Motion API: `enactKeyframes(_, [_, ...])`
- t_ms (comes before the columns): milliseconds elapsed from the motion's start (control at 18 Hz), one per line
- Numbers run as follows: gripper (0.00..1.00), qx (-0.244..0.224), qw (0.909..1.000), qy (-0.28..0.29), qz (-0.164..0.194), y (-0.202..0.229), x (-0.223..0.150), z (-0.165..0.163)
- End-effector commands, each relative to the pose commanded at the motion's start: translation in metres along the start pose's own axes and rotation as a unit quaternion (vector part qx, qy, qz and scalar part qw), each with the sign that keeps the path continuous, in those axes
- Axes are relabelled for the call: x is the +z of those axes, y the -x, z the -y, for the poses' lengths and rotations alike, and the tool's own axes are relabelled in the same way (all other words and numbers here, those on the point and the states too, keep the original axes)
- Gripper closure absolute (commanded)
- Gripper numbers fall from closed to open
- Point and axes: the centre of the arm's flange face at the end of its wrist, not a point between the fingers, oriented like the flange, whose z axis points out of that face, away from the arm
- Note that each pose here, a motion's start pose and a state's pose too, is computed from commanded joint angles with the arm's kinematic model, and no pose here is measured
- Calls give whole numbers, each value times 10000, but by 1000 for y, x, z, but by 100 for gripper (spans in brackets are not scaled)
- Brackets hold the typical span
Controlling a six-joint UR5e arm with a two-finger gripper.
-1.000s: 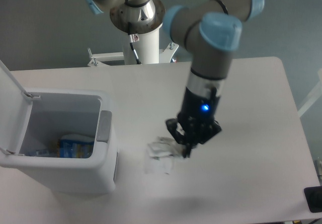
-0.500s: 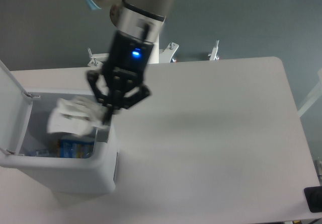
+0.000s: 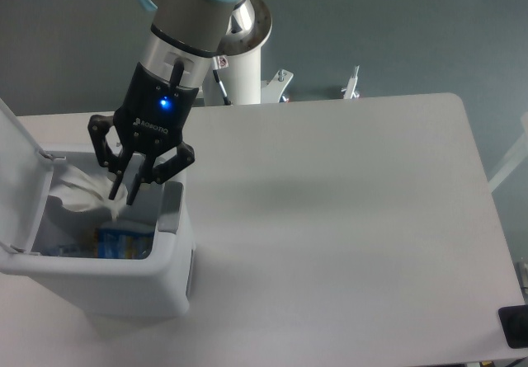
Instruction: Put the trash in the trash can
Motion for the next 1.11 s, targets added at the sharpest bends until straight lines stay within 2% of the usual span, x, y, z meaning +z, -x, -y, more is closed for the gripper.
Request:
enactKeyframes(167, [0, 69, 9999, -110, 41, 2, -9, 8])
enactKeyframes(222, [0, 121, 9996, -180, 153, 15, -17, 12])
enactKeyframes(444, [0, 421, 9955, -366, 761, 102, -54, 21])
enactKeyframes(556, [0, 545, 9923, -279, 1080, 154, -64, 17])
enactKeyframes(667, [0, 897, 9849, -20, 1479, 188, -68, 10])
enactKeyframes(833, [0, 1330, 9664, 587, 2121, 238, -70, -6])
enactKeyframes(1056, [0, 1728, 9494, 1162, 2350, 301, -60, -20])
enactKeyframes(1111, [0, 1939, 9425, 1316, 2382, 308, -58, -21])
